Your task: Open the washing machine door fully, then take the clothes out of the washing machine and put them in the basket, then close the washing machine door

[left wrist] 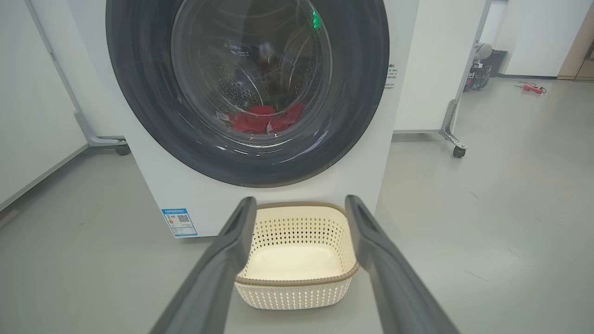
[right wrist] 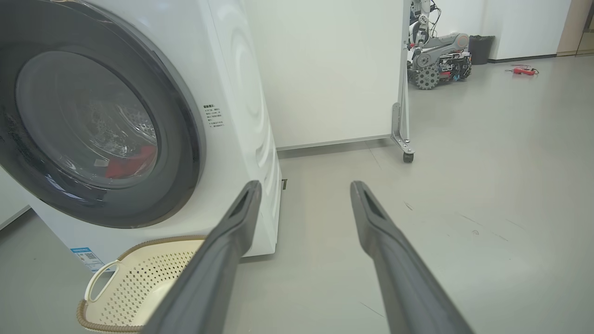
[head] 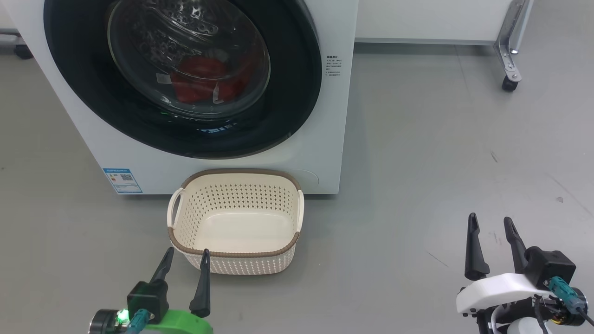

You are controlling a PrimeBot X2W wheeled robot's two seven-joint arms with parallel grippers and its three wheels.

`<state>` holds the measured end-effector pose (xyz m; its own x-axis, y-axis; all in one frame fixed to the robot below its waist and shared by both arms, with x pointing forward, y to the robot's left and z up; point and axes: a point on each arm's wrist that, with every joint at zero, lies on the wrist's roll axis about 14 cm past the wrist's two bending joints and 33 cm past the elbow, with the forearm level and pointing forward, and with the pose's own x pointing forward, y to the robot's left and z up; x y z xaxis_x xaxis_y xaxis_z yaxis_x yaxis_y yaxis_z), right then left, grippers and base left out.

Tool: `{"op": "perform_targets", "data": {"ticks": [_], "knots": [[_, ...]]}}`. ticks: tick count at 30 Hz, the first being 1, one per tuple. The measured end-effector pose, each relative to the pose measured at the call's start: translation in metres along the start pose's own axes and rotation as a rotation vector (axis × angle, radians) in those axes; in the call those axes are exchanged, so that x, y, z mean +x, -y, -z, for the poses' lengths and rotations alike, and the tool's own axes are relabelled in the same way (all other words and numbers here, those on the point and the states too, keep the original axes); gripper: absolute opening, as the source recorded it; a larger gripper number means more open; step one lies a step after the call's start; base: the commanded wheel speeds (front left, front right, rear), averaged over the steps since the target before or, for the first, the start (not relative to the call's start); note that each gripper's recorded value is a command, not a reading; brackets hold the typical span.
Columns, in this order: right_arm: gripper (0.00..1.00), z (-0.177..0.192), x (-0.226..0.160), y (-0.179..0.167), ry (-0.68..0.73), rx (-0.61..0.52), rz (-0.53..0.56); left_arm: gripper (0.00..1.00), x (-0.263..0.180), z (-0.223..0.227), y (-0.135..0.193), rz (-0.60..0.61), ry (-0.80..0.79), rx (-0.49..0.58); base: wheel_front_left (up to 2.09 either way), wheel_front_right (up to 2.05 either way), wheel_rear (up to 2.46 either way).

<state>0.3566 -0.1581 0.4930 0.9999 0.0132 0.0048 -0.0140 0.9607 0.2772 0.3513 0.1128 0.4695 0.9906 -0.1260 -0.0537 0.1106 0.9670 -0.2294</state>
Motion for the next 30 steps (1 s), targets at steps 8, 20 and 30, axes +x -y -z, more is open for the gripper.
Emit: {"op": "perform_targets", "data": {"ticks": [8, 20, 30], "knots": [[1.00, 0.0014, 0.0004, -0.0008, -0.003, 0.002, -0.002, 1.00, 0.0024, -0.0029, 0.0008, 0.003, 0.008, 0.002, 0.00, 0.00, 0.00], [1.00, 0.0040, 0.0006, -0.0011, -0.010, 0.001, -0.003, 1.00, 0.0020, 0.0000, 0.0021, 0.007, -0.002, 0.003, 0.00, 0.00, 0.00], [1.00, 0.0062, 0.0011, -0.0004, -0.016, 0.001, -0.001, 1.00, 0.0023, 0.0027, 0.0041, 0.013, -0.011, 0.000, 0.00, 0.00, 0.00]]}}
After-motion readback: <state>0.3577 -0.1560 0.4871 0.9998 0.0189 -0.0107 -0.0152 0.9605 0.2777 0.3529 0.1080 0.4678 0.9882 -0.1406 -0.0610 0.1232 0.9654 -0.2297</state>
